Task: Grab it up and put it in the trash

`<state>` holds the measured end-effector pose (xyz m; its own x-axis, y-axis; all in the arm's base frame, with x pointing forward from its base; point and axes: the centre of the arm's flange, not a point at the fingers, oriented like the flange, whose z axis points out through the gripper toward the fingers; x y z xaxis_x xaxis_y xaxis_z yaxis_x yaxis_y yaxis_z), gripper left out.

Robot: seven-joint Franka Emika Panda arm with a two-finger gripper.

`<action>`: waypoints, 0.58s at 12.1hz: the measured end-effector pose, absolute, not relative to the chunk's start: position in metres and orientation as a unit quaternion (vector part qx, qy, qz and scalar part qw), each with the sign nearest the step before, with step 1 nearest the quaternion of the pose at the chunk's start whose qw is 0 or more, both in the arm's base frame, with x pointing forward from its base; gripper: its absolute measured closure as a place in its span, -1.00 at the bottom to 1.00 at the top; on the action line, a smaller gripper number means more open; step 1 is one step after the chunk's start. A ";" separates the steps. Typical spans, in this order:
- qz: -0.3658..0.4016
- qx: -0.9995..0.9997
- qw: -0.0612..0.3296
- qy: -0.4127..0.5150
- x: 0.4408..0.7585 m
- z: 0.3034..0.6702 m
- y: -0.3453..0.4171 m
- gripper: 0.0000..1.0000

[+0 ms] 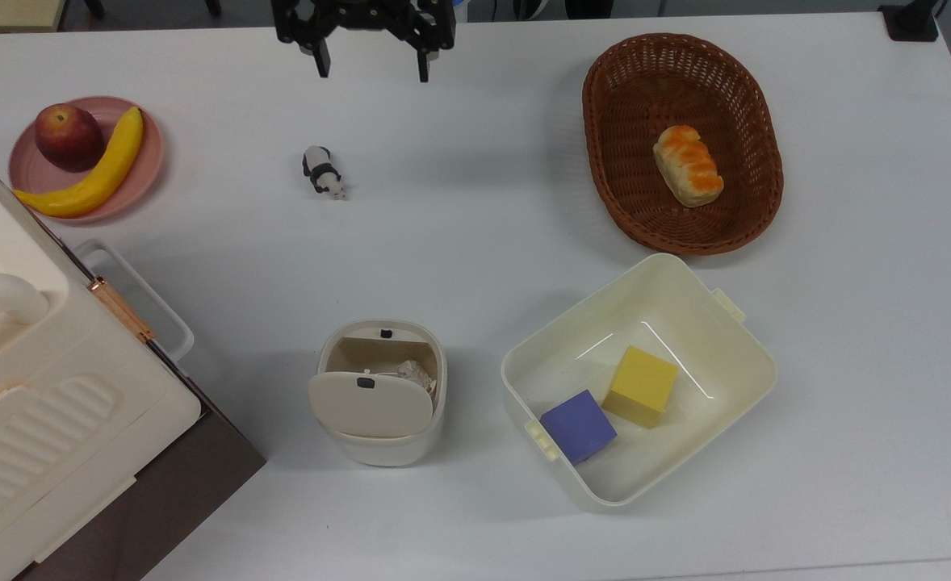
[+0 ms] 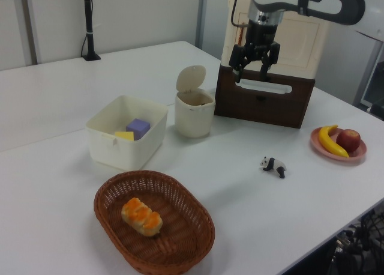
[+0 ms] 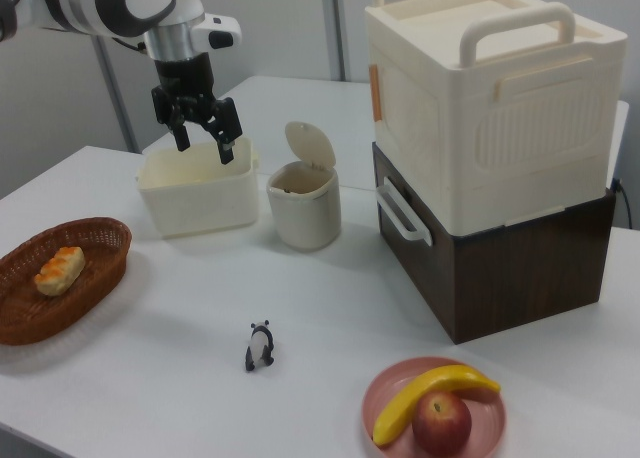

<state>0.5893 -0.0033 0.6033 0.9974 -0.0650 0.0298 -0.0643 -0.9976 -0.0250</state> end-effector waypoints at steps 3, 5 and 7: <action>-0.020 -0.999 0.013 0.033 0.586 0.610 -0.004 -1.00; -0.020 -0.999 0.013 0.033 0.585 0.610 -0.004 -1.00; -0.020 -0.999 0.013 0.033 0.585 0.610 -0.004 -1.00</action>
<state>0.5854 -0.0041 0.6098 0.9971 -0.0656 0.0382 -0.0646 -0.9975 -0.0280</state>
